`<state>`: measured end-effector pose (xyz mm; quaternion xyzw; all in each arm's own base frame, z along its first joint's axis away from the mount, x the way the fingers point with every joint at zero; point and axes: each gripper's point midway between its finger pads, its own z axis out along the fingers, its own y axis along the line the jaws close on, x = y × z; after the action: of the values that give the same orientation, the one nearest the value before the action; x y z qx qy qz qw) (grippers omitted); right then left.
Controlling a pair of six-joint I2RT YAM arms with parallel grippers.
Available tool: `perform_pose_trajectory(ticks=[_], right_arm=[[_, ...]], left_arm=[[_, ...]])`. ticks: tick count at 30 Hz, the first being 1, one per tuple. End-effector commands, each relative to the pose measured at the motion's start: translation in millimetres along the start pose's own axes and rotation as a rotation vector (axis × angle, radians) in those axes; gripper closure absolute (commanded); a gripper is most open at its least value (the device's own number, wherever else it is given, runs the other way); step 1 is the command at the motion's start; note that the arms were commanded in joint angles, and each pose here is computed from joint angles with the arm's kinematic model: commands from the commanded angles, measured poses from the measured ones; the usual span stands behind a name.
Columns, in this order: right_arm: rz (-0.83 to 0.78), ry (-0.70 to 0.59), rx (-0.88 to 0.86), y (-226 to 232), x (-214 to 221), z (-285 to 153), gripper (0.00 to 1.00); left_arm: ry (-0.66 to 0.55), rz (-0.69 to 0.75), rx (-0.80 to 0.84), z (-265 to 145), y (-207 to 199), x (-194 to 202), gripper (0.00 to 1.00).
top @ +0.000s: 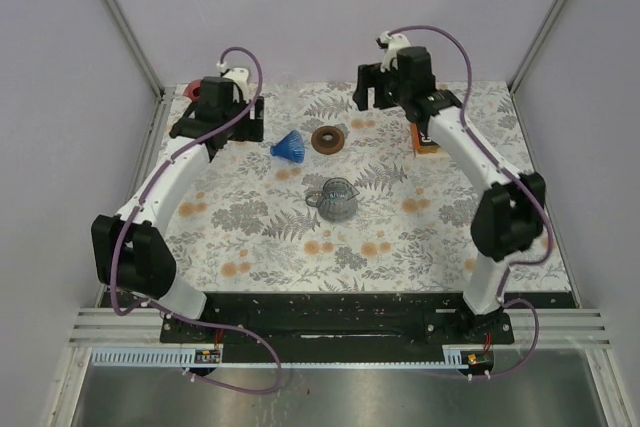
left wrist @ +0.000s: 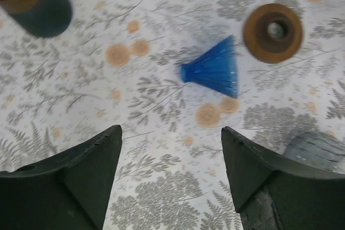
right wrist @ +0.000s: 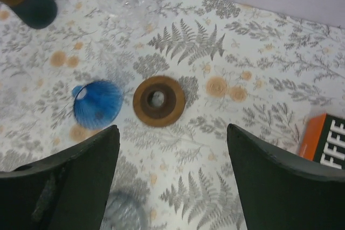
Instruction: Place the coffee filter in the dripper
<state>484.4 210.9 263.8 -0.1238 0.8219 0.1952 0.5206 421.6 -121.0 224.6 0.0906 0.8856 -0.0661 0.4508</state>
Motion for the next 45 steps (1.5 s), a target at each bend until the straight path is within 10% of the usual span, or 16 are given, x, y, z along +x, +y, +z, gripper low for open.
perform_pose_trajectory(ticks=[1,12,34,40,45], right_arm=[[-0.091,0.299,0.109,-2.7,60.6,54.8,0.13],[-0.163,0.416,0.069,19.6,107.0,154.2,0.31],[-0.204,0.517,0.102,19.8,192.2,191.9,0.52],[-0.219,0.57,0.133,11.4,211.4,191.2,1.0],[-0.244,0.527,0.182,7.7,177.6,175.6,1.0]], left_arm=[[-0.021,-0.099,-0.055,-18.9,42.3,-1.0,0.22],[-0.011,-0.17,-0.075,-11.5,70.4,25.7,0.22],[0.029,-0.191,-0.039,-5.0,64.6,31.3,0.23],[0.036,-0.192,-0.032,-3.7,63.3,33.4,0.23],[0.044,-0.18,-0.012,-4.7,60.2,33.1,0.23]])
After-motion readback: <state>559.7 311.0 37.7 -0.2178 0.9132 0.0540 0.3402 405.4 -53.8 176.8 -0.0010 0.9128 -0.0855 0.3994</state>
